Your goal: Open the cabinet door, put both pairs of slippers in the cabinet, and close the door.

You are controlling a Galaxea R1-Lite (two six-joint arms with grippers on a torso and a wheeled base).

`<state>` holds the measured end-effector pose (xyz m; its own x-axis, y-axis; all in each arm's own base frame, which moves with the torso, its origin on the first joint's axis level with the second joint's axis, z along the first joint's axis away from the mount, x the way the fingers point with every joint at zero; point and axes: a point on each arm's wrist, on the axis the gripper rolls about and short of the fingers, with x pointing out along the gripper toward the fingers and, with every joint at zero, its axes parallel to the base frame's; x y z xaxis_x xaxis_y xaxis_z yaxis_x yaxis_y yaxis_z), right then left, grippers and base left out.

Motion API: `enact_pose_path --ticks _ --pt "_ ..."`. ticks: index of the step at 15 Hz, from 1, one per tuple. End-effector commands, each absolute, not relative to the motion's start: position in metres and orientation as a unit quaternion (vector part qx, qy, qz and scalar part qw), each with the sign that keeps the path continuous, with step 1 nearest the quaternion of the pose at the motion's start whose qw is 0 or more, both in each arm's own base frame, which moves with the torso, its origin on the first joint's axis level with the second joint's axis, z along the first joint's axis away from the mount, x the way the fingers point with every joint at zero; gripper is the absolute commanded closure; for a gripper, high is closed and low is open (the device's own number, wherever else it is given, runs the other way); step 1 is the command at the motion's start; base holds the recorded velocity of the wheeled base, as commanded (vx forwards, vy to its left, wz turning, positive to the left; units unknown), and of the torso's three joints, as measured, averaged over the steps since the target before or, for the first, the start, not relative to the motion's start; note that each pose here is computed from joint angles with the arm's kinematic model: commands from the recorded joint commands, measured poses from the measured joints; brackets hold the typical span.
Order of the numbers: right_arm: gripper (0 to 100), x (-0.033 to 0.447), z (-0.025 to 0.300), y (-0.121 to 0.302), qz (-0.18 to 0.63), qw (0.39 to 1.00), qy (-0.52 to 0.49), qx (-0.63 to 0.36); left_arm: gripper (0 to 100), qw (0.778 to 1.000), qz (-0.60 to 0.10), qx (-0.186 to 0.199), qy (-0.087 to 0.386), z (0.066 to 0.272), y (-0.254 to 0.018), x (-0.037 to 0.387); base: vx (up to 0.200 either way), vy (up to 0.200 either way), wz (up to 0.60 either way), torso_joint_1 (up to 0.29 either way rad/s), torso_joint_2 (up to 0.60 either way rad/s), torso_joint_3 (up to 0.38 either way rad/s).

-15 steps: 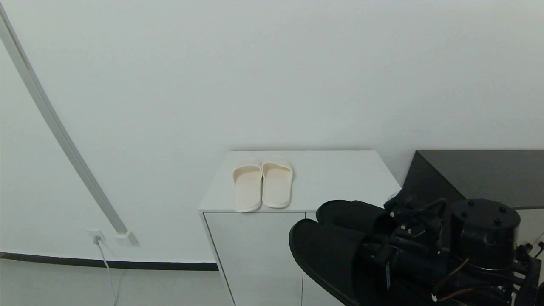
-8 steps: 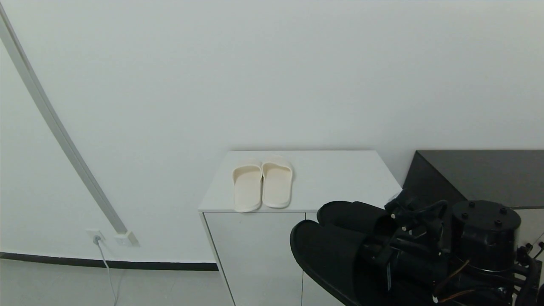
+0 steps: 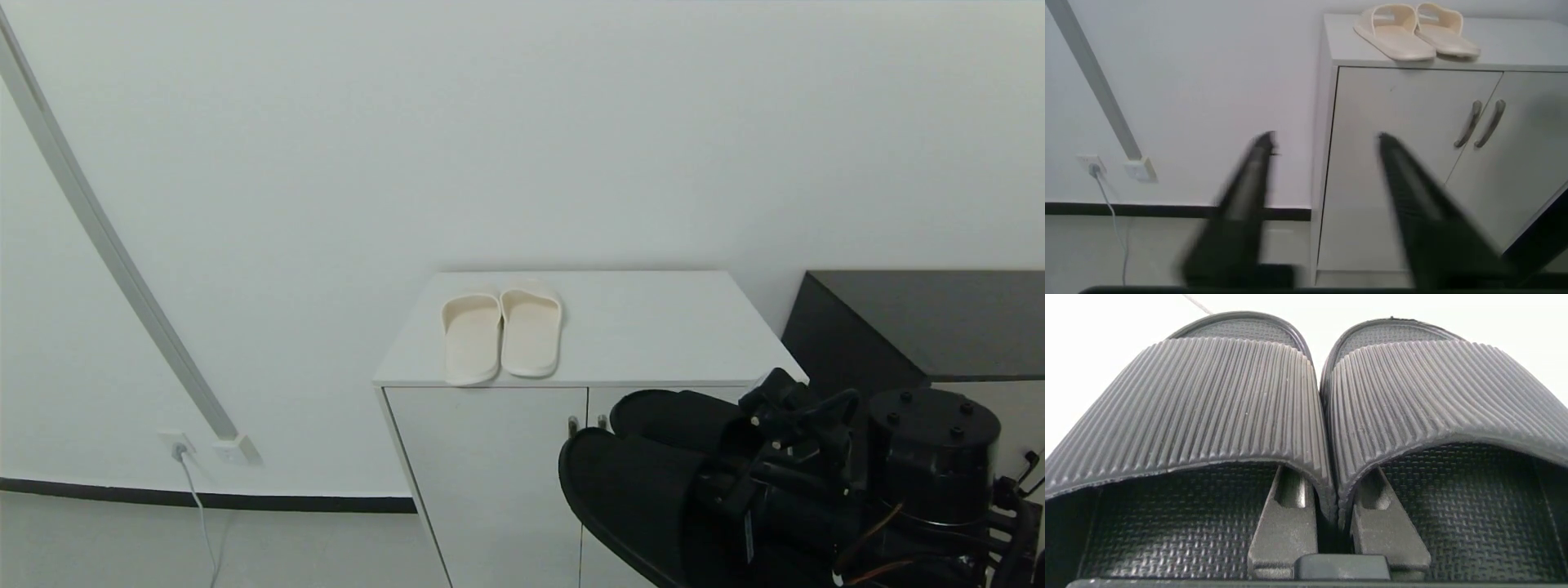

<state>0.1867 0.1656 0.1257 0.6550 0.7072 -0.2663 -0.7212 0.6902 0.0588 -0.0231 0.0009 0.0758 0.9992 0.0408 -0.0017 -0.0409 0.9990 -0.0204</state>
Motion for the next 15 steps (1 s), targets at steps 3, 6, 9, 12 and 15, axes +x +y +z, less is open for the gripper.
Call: enact_pose_path --ticks 3,6,9,12,15 --pt "100 0.1854 0.1228 0.1646 0.394 0.908 0.140 -0.031 0 1.000 0.021 -0.011 0.001 0.0759 0.0009 -0.0231 0.000 0.000 0.00 -0.180 0.42 0.238" --pt "100 0.1850 0.1221 0.1642 0.394 0.908 0.141 -0.032 0 1.000 0.021 -0.010 0.001 0.0759 0.0009 -0.0231 0.000 0.000 0.00 -0.228 0.53 0.308" --pt "100 0.1850 0.1221 0.1642 0.394 0.908 0.140 -0.034 0 1.000 0.021 -0.011 0.001 0.0759 0.0009 -0.0231 0.000 0.000 0.00 -0.224 0.54 0.318" --pt "100 0.1848 0.1218 0.1641 0.394 0.908 0.141 -0.034 0 1.000 0.021 -0.010 0.002 0.0753 0.0009 -0.0229 0.000 0.000 0.00 -0.216 0.53 0.321" --pt "100 0.1841 0.1216 0.1635 0.394 0.908 0.137 -0.034 0 1.000 0.021 -0.010 0.001 0.0759 0.0009 -0.0231 0.000 0.000 0.00 -0.193 0.51 0.326"
